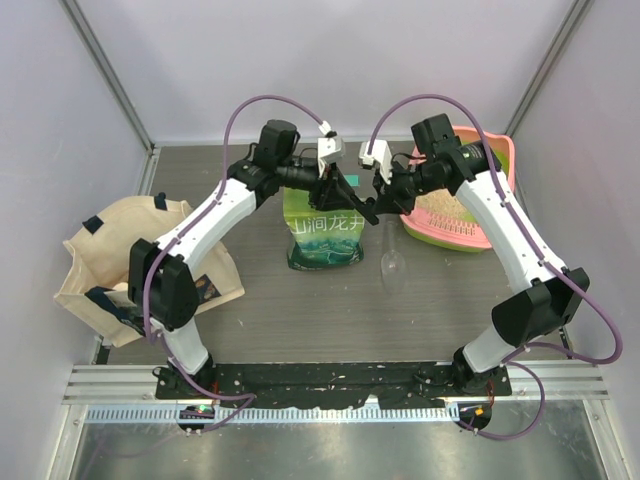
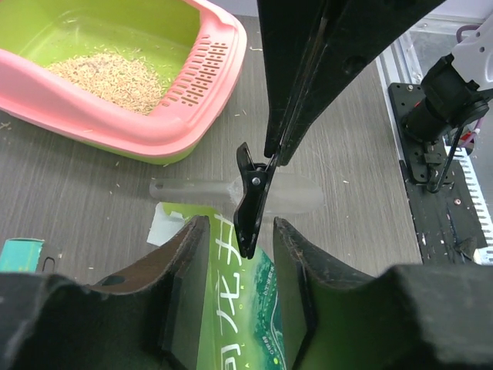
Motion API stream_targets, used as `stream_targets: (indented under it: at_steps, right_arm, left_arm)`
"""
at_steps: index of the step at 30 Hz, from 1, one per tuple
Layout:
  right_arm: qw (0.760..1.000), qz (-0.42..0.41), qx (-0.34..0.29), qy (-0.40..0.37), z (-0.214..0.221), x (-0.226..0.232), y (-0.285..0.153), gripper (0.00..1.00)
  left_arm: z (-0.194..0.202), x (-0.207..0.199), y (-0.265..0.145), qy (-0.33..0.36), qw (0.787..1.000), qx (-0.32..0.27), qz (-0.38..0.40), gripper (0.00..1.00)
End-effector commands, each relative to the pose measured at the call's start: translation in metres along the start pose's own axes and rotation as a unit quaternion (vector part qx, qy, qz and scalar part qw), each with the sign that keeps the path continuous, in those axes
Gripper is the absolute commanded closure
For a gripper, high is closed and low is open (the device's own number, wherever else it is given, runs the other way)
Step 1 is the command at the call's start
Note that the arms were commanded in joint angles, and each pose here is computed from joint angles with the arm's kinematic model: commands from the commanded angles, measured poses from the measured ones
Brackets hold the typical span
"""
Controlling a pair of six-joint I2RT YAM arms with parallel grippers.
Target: Fill the litter box with clean litter
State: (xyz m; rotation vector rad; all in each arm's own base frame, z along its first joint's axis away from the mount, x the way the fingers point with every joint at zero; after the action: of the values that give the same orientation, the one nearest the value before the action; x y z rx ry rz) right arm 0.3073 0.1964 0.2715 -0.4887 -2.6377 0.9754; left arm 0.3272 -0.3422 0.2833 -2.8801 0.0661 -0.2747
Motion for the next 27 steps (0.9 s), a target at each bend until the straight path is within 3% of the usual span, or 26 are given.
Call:
stream_targets:
  at_steps: [1,6,8,9,11,12,15,18,27]
  right_arm:
    - [0.999,0.002,-0.038,-0.020,-0.025,0.002,-0.006,0.99]
    - [0.999,-0.001,-0.042,-0.018,-0.028,0.001,-0.004,0.99]
    - [0.999,-0.002,-0.042,-0.014,-0.028,0.002,-0.002,0.99]
    - [0.999,0.001,-0.045,0.001,-0.029,0.000,-0.002,0.93]
    - [0.998,0.001,-0.062,0.025,-0.034,-0.002,-0.005,0.72]
    - [0.995,0.001,-0.085,0.053,-0.042,-0.004,-0.012,0.51]
    - [0.977,0.022,-0.174,0.118,-0.065,-0.025,-0.041,0.22]
    - [0.970,0.002,-0.206,0.126,-0.069,-0.028,-0.051,0.21]
    - [0.967,-0.093,-0.186,0.147,-0.059,-0.011,-0.027,0.27]
  left_arm:
    - [-0.019,0.006,-0.001,0.013,1.000,-0.021,0.001,0.62]
    - [-0.018,0.007,0.000,0.007,1.000,-0.021,0.004,0.73]
    - [-0.018,0.007,0.000,0.004,1.000,-0.019,0.005,0.84]
    - [-0.018,0.008,0.000,0.003,1.000,-0.019,0.006,0.89]
    - [-0.019,0.009,-0.002,0.001,1.000,-0.021,0.005,0.98]
    - [-0.021,0.009,-0.005,-0.011,1.000,-0.026,0.006,1.00]
    - [-0.027,0.014,-0.014,-0.044,0.998,-0.043,0.005,1.00]
    - [-0.030,0.013,-0.018,-0.052,0.997,-0.050,0.012,1.00]
    - [-0.044,0.013,-0.015,-0.100,0.991,-0.083,0.032,1.00]
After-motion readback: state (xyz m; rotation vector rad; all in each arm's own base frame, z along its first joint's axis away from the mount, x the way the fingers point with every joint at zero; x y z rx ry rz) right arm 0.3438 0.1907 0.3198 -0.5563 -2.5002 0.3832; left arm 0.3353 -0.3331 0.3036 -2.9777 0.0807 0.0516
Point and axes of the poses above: each gripper's point midway between its finger pads, its own y axis out along the fingers, its own x axis along the line the jaws close on, z = x × y, the point moved 1 cm from there along -y, back along the fingers, and after that the axes turned 15 degrees about y, right-handed, at the moved point
